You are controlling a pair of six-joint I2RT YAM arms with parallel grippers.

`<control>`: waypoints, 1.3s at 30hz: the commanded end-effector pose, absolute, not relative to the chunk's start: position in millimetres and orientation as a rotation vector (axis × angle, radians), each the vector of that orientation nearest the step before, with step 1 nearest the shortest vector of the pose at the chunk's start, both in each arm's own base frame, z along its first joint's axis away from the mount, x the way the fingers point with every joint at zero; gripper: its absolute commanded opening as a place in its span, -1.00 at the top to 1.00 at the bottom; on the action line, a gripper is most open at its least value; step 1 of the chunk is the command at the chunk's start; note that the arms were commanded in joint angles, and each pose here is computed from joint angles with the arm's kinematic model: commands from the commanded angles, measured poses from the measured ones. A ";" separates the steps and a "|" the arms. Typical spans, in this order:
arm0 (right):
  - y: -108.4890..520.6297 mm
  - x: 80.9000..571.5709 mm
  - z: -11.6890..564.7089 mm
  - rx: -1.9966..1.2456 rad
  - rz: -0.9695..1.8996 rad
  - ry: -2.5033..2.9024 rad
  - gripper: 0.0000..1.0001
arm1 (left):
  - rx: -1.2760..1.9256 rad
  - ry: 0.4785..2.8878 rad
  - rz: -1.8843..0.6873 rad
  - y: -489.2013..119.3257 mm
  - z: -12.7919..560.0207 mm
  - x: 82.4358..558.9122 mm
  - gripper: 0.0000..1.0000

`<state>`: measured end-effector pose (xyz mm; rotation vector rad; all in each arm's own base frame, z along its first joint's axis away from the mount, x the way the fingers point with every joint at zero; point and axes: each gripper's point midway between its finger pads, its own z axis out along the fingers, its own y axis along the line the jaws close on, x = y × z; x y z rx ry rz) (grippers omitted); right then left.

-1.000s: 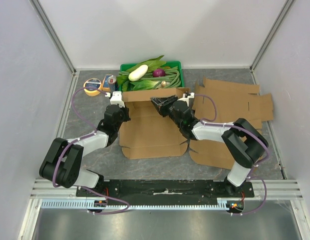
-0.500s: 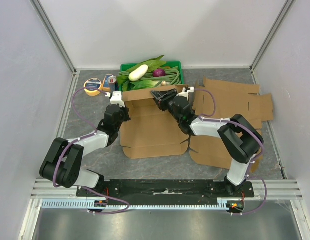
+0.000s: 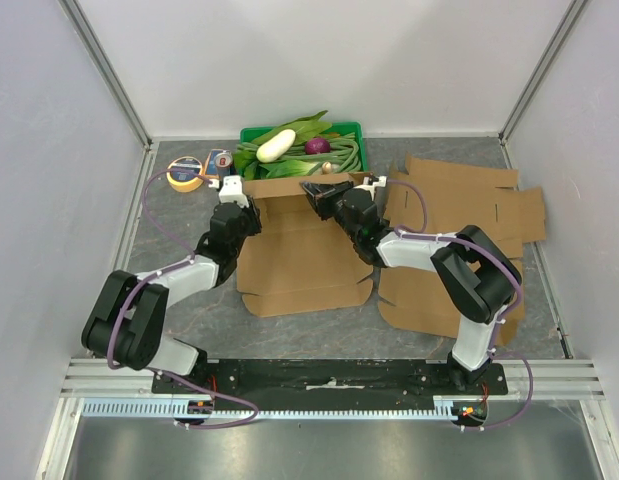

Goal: Fold the paper box

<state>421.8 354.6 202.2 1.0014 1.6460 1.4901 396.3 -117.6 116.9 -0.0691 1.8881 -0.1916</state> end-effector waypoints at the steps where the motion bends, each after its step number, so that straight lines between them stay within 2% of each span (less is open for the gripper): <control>1: 358.2 424.1 215.2 1.046 1.540 1.634 1.00 | -0.088 1.804 -0.176 -121.3 143.6 422.8 0.26; 3: 359.7 423.8 214.5 1.056 1.557 1.634 1.00 | -0.081 1.806 -0.170 -122.4 142.3 426.4 0.26; 6: 361.5 423.4 212.3 1.071 1.570 1.641 1.00 | -0.087 1.818 -0.165 -123.9 136.2 431.7 -0.01; 11: 361.5 424.9 209.8 1.129 1.589 1.644 1.00 | -0.123 1.824 -0.184 -127.8 127.9 440.1 -0.06; 13: 361.7 426.2 211.5 1.136 1.599 1.637 1.00 | -0.155 1.812 -0.196 -128.9 129.6 444.1 0.03; 14: 361.0 427.2 211.8 1.143 1.595 1.637 1.00 | -0.176 1.816 -0.185 -126.8 126.8 446.0 0.18; 15: 361.3 428.4 210.7 1.149 1.584 1.644 1.00 | -0.226 1.810 -0.183 -125.0 128.3 448.2 0.53; 18: 358.8 433.1 208.7 1.182 1.581 1.624 1.00 | -0.377 1.837 -0.066 -107.1 116.6 448.2 0.96; 20: 359.6 435.6 204.1 1.209 1.581 1.612 1.00 | -0.515 1.844 0.056 -91.5 108.7 443.7 0.96; 27: 362.6 437.4 204.2 1.233 1.634 1.523 1.00 | -0.612 1.897 0.367 -65.8 87.4 422.5 0.96; 31: 365.9 430.9 207.6 1.234 1.651 1.516 1.00 | -0.669 1.939 0.413 -63.2 75.4 420.5 0.96; 34: 361.7 429.2 210.1 1.219 1.635 1.507 1.00 | -0.695 1.935 0.268 -82.3 83.8 433.8 0.96; 35: 359.6 430.0 209.3 1.211 1.617 1.517 1.00 | -0.620 1.968 0.247 -83.6 78.7 428.9 0.90; 37: 356.0 430.4 211.1 1.191 1.609 1.518 1.00 | -0.512 2.008 0.035 -109.2 80.5 431.4 0.59; 38: 354.0 430.7 209.5 1.194 1.604 1.518 1.00 | -0.469 1.957 -0.036 -111.6 92.0 428.0 0.20; 39: 354.1 430.9 207.9 1.191 1.605 1.521 1.00 | -0.406 1.953 -0.141 -125.6 95.7 426.7 0.08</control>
